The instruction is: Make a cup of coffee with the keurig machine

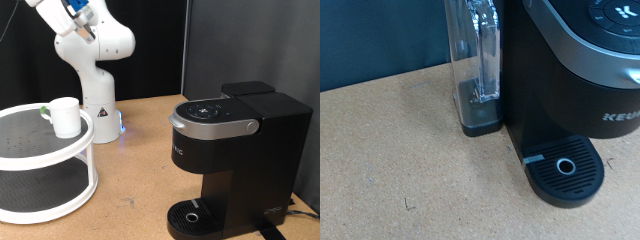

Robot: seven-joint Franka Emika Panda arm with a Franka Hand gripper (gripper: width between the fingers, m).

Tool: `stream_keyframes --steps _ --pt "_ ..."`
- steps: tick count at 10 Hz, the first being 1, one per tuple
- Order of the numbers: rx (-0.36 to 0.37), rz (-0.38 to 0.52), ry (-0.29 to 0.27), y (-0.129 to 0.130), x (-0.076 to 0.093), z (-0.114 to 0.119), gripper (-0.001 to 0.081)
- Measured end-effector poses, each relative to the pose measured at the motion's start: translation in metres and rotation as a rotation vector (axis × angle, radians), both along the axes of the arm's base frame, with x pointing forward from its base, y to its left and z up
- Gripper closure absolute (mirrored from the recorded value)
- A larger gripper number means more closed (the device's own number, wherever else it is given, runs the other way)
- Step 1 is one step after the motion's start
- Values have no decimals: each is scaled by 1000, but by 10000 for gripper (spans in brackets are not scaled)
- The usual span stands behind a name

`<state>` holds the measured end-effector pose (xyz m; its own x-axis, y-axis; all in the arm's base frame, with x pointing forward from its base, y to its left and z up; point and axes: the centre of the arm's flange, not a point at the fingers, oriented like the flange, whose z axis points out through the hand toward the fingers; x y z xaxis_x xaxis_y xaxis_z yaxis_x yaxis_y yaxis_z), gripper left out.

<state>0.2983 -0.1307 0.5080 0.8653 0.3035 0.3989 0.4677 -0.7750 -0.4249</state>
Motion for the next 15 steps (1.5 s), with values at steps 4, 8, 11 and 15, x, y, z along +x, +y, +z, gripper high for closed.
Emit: stream_keyframes --steps 4,8,11,15 --pt "17 19 -12 -7 -10 -2 805" --pt "36 -15 -52 -51 -49 0 805" --pt "50 -39 -54 -81 -77 5 805" --pt "6 -23 -36 -104 -93 -5 805"
